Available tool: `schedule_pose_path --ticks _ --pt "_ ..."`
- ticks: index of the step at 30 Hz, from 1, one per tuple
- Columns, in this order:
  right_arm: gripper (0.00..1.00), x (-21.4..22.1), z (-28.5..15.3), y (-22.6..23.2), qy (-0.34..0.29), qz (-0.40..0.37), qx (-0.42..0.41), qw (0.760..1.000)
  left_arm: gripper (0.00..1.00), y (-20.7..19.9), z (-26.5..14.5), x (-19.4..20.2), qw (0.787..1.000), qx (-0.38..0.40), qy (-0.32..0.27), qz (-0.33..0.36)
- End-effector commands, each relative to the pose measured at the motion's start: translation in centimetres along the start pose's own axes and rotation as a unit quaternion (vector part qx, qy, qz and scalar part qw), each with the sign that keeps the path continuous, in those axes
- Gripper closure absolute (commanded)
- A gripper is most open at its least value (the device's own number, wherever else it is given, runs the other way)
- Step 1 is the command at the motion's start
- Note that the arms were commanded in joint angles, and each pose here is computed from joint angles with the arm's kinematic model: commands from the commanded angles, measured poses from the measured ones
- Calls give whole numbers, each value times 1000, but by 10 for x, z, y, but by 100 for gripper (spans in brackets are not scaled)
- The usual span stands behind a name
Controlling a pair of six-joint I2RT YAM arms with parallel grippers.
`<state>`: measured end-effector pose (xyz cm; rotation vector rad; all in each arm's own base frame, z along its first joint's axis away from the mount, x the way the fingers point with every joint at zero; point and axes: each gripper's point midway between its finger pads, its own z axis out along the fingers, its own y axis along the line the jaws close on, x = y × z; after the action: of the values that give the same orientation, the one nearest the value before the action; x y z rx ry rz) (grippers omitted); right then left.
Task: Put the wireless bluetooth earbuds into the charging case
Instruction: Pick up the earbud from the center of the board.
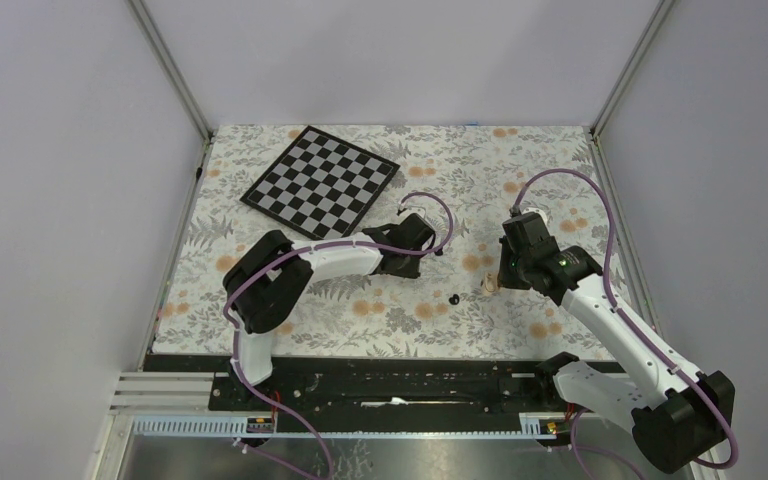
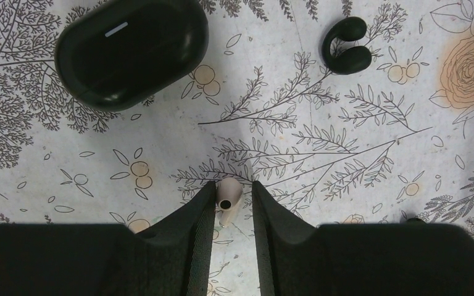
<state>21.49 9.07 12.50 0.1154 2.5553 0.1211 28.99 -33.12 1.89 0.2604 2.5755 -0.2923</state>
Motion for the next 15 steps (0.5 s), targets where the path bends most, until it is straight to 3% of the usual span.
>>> schedule_pose_path --ticks 1,15 --pt "100 -5 -2 1 -13 3 -4 1000 69 18 16 31 998 -28 50 16" --pt "100 -7 -3 1 -16 4 -4 1000 88 13 0 8 999 -21 23 17"
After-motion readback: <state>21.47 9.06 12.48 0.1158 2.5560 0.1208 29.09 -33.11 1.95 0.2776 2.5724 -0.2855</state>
